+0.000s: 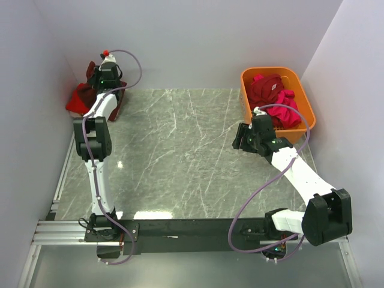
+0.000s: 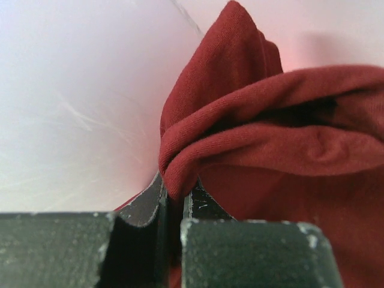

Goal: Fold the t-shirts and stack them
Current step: Neatly place the folded tshirt to the corner

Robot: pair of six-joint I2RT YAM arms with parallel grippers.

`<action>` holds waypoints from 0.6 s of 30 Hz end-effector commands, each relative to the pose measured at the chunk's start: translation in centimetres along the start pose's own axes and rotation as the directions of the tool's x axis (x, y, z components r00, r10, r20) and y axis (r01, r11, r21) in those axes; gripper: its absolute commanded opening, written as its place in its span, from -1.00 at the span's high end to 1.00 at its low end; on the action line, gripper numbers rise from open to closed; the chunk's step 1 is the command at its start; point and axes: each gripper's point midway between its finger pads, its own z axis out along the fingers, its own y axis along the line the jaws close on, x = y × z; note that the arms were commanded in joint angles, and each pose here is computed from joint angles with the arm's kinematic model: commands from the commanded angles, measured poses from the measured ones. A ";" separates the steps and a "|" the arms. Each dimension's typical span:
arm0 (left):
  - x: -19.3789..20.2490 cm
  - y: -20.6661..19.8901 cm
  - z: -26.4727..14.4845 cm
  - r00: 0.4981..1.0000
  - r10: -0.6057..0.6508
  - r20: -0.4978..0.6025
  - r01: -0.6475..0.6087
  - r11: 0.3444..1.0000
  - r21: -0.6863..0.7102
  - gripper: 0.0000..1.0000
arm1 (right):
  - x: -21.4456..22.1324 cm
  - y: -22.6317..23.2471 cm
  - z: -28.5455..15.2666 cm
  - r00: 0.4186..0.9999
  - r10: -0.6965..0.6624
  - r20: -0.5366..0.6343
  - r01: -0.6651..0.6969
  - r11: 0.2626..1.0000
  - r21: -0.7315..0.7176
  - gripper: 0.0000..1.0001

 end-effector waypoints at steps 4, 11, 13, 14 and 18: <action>-0.6 3.0 3.2 0.990 -0.139 0.028 0.141 0.988 -0.065 0.99 | -2.7 0.8 -1.2 0.998 0.025 0.063 -0.024 1.000 -0.006 -0.32; 2.6 3.2 5.5 0.982 -0.186 -0.017 0.185 0.980 -0.075 0.06 | -2.0 0.3 -1.4 0.998 0.051 0.041 -0.052 0.998 0.027 -0.31; 2.9 3.8 5.6 0.978 -0.209 -0.021 0.206 0.973 -0.100 -0.70 | -1.9 0.1 -1.5 0.998 0.052 0.033 -0.053 0.998 0.034 -0.32; 2.9 4.0 5.7 0.973 -0.228 -0.021 0.225 0.968 -0.110 -0.85 | -1.8 0.1 -1.5 0.998 0.057 0.027 -0.058 0.998 0.036 -0.32; 1.8 5.3 5.3 0.961 -0.276 -0.005 0.274 0.954 -0.126 -0.99 | -2.3 0.4 -1.8 0.997 0.063 0.047 -0.064 0.998 0.023 -0.32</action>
